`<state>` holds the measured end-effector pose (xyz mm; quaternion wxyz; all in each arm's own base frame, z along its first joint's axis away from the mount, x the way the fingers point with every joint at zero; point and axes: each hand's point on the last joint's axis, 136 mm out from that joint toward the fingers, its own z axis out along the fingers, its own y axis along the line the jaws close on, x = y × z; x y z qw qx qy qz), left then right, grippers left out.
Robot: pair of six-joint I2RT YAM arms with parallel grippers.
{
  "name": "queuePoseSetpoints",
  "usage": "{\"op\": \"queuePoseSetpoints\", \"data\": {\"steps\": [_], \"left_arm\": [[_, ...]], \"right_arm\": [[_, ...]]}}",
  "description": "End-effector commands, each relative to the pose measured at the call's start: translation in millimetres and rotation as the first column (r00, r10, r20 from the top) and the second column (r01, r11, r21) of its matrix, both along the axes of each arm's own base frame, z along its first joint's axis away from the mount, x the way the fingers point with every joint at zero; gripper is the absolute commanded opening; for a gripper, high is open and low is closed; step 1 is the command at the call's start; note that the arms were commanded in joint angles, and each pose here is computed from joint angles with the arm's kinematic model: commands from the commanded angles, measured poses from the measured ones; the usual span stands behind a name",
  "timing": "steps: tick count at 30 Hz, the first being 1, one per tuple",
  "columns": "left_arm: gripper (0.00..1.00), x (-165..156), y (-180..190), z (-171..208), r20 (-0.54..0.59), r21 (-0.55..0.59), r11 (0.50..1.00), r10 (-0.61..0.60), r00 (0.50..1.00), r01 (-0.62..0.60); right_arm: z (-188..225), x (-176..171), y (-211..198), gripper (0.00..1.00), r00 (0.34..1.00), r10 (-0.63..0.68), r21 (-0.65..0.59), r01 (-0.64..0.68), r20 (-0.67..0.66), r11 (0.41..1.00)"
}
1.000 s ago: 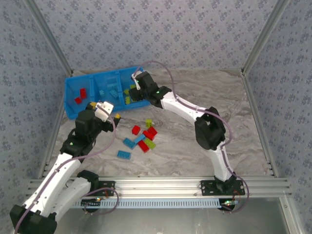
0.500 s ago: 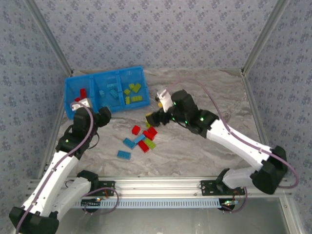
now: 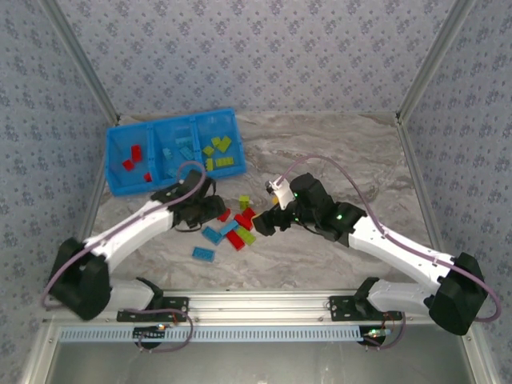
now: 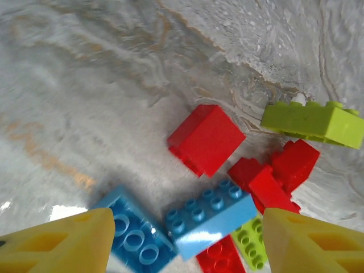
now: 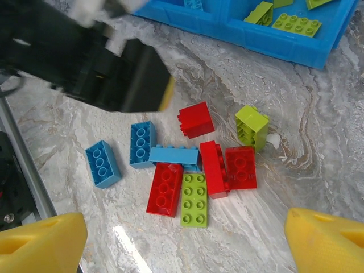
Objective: Sort the legos into containers by color
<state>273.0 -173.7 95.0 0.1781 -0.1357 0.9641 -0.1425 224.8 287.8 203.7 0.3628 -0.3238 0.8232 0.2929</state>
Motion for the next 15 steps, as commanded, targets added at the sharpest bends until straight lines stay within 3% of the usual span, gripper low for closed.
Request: {"op": "queuePoseSetpoints", "data": {"steps": [1,7,13,15], "left_arm": [[0.67,13.2,-18.0,-1.6,0.006,0.066,0.974,-0.217,0.976,0.216],[0.65,29.0,-17.9,-29.5,-0.032,0.201,0.911,-0.363,0.931,0.361],[0.64,25.3,-29.6,-51.1,-0.074,0.161,0.890,-0.421,0.904,0.427],[0.56,25.5,-28.4,-57.2,-0.080,0.167,0.890,-0.417,0.905,0.424]], "right_arm": [[5.1,-0.8,-5.1,0.92,0.999,-0.049,0.040,0.049,-0.013,0.998],[3.5,-6.5,-10.1,0.93,0.996,-0.071,0.073,0.075,-0.044,0.995],[-0.2,-3.2,-15.8,0.93,0.993,-0.109,0.059,0.112,-0.045,0.992],[-1.5,-3.3,-14.8,0.93,0.993,-0.109,0.060,0.113,-0.054,0.992]]}}
